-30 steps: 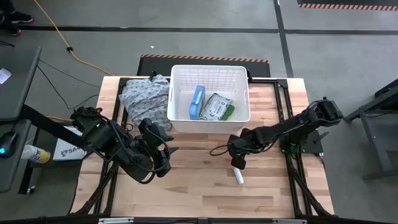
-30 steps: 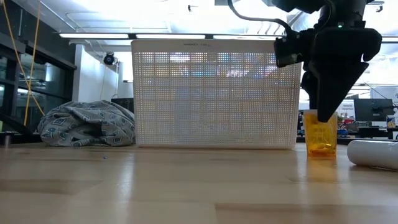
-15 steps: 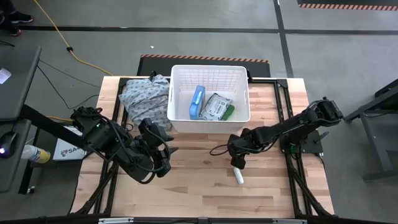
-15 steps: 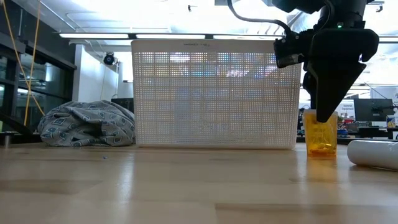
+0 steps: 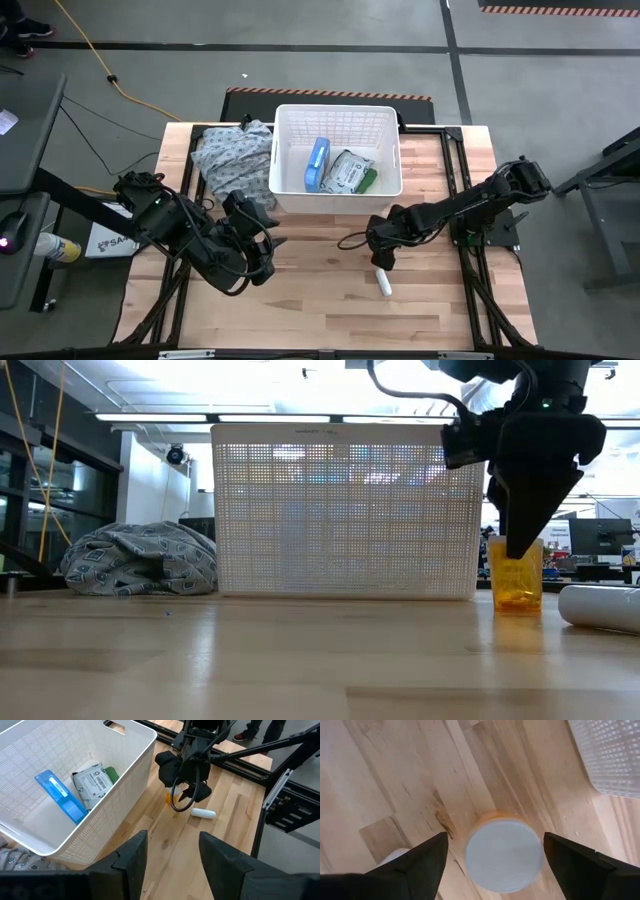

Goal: Pick & place medical supplies in basket/bin
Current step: Put the orange pill bottle into the white bin

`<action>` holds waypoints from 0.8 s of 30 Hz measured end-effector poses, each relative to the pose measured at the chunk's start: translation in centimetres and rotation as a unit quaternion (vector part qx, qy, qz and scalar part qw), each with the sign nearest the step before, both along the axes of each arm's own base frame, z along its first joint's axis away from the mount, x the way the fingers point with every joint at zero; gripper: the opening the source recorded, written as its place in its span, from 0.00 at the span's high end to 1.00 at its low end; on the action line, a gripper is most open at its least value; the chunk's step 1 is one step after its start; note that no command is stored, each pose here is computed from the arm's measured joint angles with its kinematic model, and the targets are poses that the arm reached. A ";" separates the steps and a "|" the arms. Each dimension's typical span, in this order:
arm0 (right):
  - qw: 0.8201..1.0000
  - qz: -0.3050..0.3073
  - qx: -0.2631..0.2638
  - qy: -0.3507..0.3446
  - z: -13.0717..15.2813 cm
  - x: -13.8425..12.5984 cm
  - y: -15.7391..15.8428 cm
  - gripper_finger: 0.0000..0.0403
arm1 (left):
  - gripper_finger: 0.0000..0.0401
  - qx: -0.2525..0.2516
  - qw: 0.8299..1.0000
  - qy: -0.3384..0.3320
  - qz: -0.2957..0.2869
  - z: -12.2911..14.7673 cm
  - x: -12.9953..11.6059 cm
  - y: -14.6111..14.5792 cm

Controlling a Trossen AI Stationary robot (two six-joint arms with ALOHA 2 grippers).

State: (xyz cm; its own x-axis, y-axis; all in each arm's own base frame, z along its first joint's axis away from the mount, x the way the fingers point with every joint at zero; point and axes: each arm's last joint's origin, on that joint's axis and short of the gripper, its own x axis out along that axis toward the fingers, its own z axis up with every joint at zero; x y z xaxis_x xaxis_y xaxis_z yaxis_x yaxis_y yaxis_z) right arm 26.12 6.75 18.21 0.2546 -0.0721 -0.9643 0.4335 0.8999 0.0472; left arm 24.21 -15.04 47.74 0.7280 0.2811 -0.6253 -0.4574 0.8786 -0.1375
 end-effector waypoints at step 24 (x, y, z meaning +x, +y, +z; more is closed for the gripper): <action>1.000 -0.002 -0.013 0.016 -0.1 -0.3 -0.1 0.24 | 0.47 0.000 1.000 0.000 0.000 0.0 0.0 0.0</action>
State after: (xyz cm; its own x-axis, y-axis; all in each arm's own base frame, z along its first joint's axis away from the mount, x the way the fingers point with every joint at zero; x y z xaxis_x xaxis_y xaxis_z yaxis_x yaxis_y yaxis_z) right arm 25.79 6.61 18.14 0.2240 -0.0987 -0.9696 0.4379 0.8990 0.0097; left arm 24.22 -15.04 47.74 0.7278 0.2811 -0.6255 -0.4576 0.8784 -0.1377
